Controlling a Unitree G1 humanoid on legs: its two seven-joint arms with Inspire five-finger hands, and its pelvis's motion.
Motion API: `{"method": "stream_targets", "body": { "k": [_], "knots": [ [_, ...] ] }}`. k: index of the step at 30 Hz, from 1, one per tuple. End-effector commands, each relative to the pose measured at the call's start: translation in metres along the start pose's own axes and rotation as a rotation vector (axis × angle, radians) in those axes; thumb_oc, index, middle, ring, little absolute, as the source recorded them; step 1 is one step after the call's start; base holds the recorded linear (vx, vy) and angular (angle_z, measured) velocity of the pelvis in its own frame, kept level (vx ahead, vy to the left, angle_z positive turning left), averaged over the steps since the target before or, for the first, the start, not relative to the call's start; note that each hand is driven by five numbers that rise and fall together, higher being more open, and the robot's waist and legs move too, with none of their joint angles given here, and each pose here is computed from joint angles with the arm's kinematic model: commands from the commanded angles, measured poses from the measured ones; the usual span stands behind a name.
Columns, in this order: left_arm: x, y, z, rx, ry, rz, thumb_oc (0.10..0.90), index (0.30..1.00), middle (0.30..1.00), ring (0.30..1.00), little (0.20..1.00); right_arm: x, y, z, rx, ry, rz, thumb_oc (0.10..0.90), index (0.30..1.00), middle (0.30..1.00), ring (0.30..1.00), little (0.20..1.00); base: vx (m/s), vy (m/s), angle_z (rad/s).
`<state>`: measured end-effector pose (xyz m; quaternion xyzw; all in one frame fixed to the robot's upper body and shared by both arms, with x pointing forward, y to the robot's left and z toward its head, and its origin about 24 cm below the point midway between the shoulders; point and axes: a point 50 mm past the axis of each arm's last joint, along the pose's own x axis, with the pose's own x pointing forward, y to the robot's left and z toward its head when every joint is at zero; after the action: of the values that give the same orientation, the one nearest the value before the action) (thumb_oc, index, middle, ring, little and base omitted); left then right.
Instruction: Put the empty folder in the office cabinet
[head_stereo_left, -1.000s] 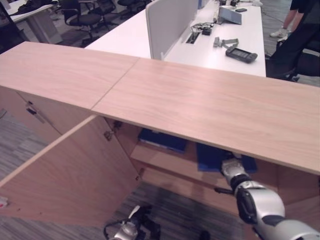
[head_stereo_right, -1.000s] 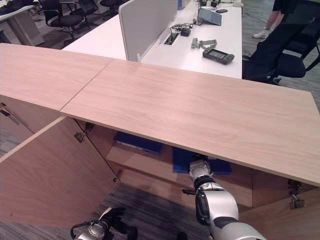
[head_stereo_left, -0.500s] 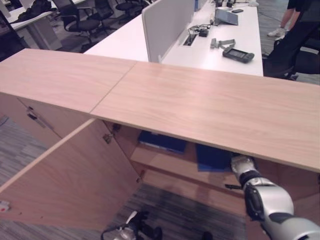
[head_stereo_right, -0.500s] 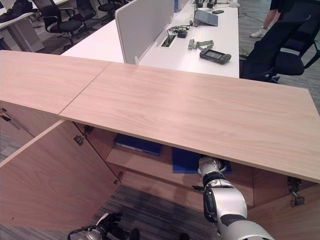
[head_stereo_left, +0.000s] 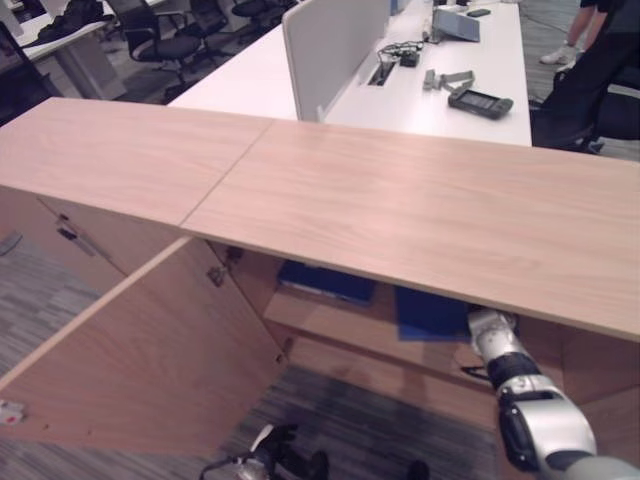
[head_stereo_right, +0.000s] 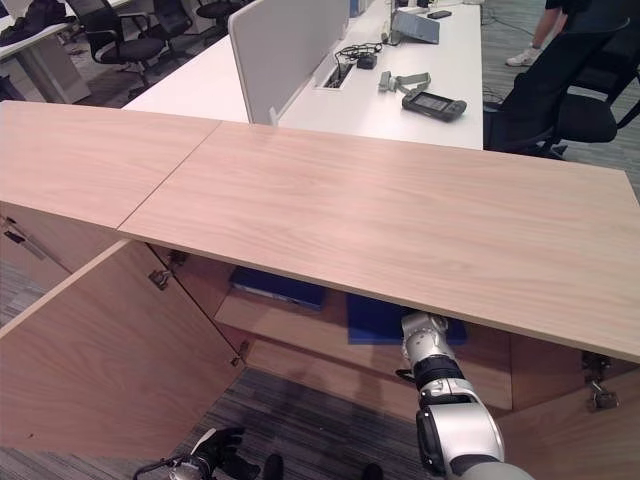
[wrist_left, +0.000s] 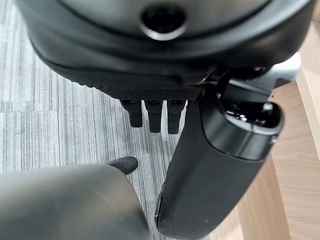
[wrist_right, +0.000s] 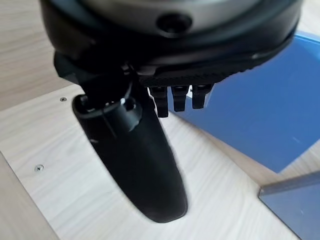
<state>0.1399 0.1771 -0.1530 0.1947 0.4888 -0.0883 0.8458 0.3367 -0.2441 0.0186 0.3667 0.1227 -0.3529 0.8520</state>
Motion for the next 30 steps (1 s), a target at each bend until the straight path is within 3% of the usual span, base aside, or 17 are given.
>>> {"method": "stream_targets", "body": {
  "k": [1,4,7,8,14,24,30],
  "knots": [
    [0.003,0.01,0.011,0.076,-0.041,0.018,0.8,0.9,0.9,0.9,0.9,-0.006,0.04,0.032,0.056,-0.152,0.194,0.8,0.9,0.9,0.9,0.9,0.0,-0.015,0.07],
    [0.002,0.007,0.007,0.043,-0.022,0.023,0.8,0.9,0.9,0.9,0.9,-0.028,0.014,-0.013,-0.073,-0.107,0.295,0.8,0.9,0.9,0.9,0.9,0.0,0.011,-0.1],
    [0.002,0.007,0.002,0.026,-0.007,0.033,0.8,0.9,0.9,0.9,0.9,-0.042,-0.011,-0.023,-0.269,-0.13,0.359,0.8,0.9,0.9,0.9,0.9,0.01,0.02,-0.16],
    [0.002,0.009,0.005,0.011,-0.015,0.043,0.8,0.9,0.9,0.9,0.9,-0.048,-0.021,-0.03,-0.476,-0.148,0.392,0.4,0.3,0.3,0.3,0.3,0.02,0.024,-0.13],
    [0.002,0.011,0.004,0.001,-0.019,0.051,0.8,0.9,0.9,0.9,0.9,-0.063,-0.038,-0.017,-1.011,-0.361,0.49,0.4,0.3,0.3,0.3,0.3,0.0,0.019,-0.19],
    [-0.001,0.003,-0.013,0.024,0.02,0.01,0.8,0.9,0.9,0.9,0.9,-0.077,-0.049,-0.02,-1.313,-0.43,0.631,0.4,0.3,0.3,0.3,0.3,0.0,0.004,-0.01],
    [-0.003,0.005,-0.017,0.032,0.018,0.002,0.8,0.9,0.9,0.9,0.9,-0.075,-0.047,-0.021,-1.396,-0.451,0.656,0.4,0.3,0.3,0.3,0.3,0.0,0.0,0.0]
  ]
}}
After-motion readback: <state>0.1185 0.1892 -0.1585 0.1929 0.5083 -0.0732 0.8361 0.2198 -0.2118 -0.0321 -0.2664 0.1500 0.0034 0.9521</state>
